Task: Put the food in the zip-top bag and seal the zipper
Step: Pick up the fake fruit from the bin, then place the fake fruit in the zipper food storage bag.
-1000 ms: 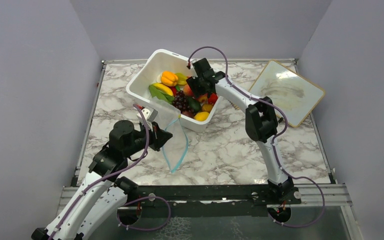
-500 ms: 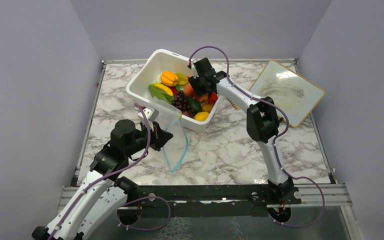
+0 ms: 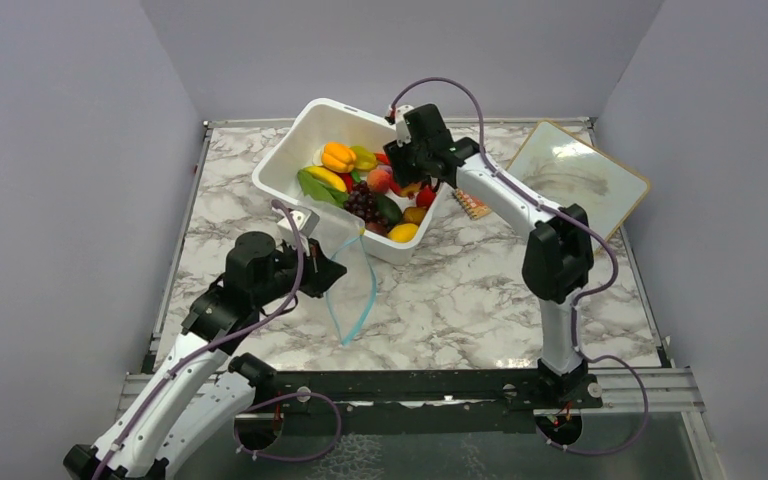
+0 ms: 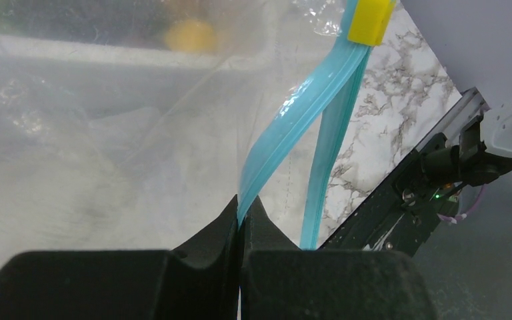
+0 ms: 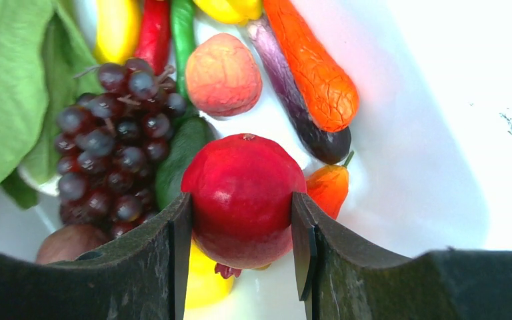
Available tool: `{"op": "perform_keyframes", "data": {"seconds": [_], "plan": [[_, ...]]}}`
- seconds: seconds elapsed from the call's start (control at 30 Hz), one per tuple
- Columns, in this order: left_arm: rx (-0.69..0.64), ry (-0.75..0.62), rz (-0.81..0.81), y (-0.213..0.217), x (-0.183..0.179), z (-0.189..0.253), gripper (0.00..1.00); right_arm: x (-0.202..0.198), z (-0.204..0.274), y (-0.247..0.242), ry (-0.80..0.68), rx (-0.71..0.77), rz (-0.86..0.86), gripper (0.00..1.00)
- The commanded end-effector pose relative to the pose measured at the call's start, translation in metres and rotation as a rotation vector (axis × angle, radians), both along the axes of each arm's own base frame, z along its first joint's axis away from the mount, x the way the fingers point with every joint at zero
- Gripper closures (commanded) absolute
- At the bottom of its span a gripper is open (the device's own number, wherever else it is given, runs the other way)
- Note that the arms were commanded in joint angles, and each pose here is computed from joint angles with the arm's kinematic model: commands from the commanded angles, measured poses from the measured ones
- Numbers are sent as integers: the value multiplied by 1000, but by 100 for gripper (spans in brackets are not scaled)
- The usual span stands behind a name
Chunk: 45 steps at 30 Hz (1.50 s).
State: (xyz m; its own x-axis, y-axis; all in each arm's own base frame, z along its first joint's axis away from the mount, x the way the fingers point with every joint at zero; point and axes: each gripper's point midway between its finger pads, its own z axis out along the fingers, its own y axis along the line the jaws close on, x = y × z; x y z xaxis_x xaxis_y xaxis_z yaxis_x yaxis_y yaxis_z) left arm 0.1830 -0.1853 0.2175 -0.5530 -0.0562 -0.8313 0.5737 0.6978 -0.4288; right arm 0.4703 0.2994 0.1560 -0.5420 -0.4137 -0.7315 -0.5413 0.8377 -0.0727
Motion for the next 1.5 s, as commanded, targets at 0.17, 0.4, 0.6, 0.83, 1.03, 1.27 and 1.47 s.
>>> {"op": "perform_keyframes", "data": {"seconds": [0.17, 0.4, 0.6, 0.83, 1.03, 1.27, 1.47], "plan": [[-40, 83, 62, -2, 7, 27, 100, -47, 86, 3, -103, 234, 93, 69], [-18, 141, 94, -2, 13, 14, 100, -92, 134, -7, -139, 360, 137, 70], [-41, 169, 105, -6, 15, 20, 100, -164, 161, -2, -89, 611, 276, 71], [-40, 186, 115, -8, 20, 20, 100, -238, 177, 2, 42, 837, 442, 71], [-45, 203, 123, -9, 21, 18, 100, -281, 191, 7, 109, 957, 527, 72], [-74, 212, 123, -11, 20, 25, 100, -304, 182, 29, 188, 982, 544, 72], [-117, 222, 90, -17, 14, 38, 100, -308, 152, 51, 264, 947, 493, 72]]}}
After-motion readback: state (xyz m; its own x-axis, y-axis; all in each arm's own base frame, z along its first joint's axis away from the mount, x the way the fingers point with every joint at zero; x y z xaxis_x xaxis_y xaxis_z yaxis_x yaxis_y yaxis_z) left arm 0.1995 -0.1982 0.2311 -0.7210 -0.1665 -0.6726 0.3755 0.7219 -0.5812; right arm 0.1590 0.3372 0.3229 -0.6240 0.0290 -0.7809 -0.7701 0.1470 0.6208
